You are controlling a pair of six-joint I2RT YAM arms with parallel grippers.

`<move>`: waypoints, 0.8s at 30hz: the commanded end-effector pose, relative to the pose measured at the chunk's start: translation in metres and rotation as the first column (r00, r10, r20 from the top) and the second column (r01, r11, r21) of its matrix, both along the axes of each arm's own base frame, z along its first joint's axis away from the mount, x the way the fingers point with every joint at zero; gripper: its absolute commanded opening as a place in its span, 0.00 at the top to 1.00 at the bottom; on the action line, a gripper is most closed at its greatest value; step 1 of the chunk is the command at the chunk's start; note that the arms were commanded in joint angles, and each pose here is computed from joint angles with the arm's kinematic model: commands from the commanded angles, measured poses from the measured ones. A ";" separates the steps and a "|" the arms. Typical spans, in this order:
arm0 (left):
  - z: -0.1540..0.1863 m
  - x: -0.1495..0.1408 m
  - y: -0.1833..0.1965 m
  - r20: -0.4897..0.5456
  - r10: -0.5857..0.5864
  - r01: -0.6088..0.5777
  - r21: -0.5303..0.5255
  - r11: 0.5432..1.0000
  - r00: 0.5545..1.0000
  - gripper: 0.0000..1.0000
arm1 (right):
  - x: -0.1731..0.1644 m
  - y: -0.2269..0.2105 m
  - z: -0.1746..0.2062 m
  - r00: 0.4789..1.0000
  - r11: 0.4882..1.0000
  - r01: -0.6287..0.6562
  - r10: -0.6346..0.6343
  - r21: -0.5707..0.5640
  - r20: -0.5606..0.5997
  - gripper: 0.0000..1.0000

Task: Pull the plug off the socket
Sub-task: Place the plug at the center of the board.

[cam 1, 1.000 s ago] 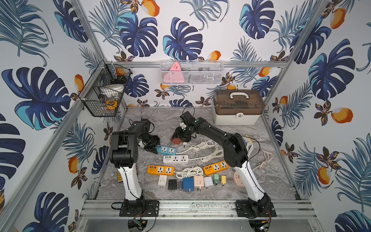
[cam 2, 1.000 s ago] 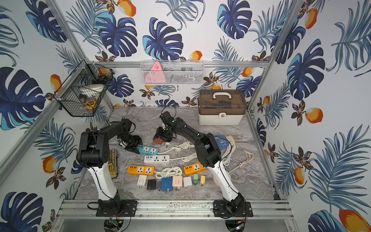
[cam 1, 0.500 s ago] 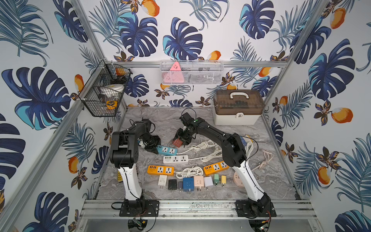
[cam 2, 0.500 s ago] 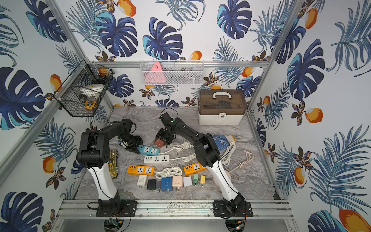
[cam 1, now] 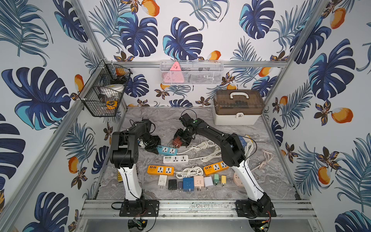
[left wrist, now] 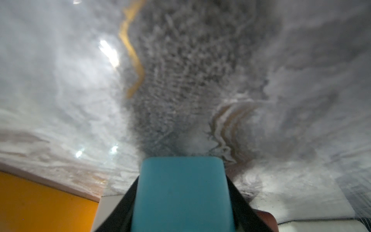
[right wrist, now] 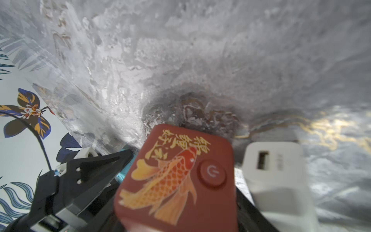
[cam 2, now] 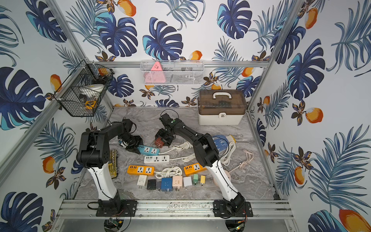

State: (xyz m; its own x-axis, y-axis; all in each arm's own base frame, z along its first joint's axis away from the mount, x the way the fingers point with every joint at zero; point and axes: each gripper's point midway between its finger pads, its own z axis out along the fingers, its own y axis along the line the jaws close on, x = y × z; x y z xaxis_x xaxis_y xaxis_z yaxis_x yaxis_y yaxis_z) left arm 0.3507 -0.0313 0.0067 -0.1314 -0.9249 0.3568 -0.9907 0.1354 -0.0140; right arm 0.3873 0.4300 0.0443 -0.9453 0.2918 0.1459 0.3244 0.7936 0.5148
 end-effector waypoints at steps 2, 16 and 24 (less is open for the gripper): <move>-0.022 0.007 0.012 0.020 -0.030 0.028 0.092 0.995 0.999 0.89 | 0.001 -0.001 0.003 1.000 1.000 0.016 -0.016 0.004 -0.001 0.27; -0.017 0.010 0.017 0.037 -0.063 0.058 0.121 0.991 0.997 0.76 | 0.010 -0.012 0.047 0.989 0.999 -0.027 0.034 -0.046 0.145 0.03; -0.003 0.016 0.021 0.059 -0.108 0.098 0.158 0.983 0.992 0.20 | 0.018 -0.035 0.096 0.945 0.990 -0.051 0.091 -0.133 0.314 0.00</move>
